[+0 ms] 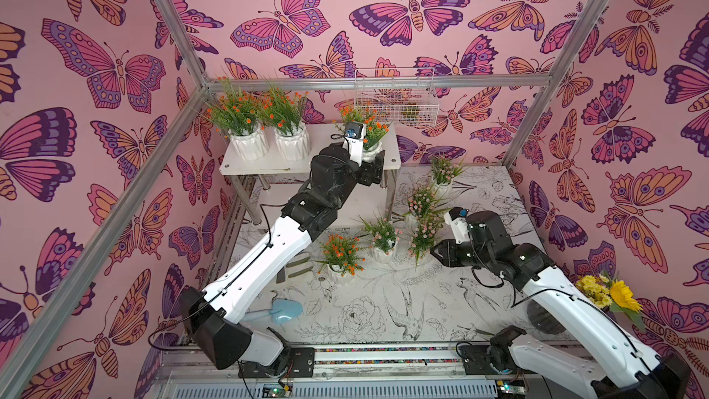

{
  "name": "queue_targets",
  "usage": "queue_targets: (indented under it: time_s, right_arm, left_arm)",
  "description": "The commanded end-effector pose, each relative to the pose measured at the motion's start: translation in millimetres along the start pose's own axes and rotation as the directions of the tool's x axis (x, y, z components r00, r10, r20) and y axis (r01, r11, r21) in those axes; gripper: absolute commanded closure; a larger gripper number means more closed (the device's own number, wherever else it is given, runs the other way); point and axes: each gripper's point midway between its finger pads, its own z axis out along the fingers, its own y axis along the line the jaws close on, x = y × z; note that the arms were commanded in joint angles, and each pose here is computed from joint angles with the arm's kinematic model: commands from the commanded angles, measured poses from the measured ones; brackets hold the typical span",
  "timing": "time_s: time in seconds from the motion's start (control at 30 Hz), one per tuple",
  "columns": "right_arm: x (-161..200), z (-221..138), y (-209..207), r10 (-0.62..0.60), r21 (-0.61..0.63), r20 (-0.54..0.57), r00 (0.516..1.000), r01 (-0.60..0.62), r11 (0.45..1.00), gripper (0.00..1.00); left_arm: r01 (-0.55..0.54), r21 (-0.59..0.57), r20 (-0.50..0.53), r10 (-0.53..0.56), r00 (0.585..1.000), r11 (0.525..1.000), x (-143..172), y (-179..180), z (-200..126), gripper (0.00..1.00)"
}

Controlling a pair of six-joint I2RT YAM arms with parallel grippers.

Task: Place the baby's breath potted plants on the rack by color
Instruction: Place the baby's breath potted plant on the rack.

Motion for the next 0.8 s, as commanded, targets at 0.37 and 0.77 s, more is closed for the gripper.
queue_targets:
  time_s: [0.37,0.77]
  right_arm:
    - [6,-13,1,0.023,-0.014,0.012,1.000,-0.023,1.000,0.67]
    - [9,-15,0,0.032,-0.023,0.016,0.999,-0.032,0.999,0.67]
  left_arm:
    - [0.117,-0.283,0.119,-0.086,0.989,0.952,-33,70,22,0.32]
    - [0.142,-0.413,0.115,-0.103,0.988,0.900,-22,98,39,0.36]
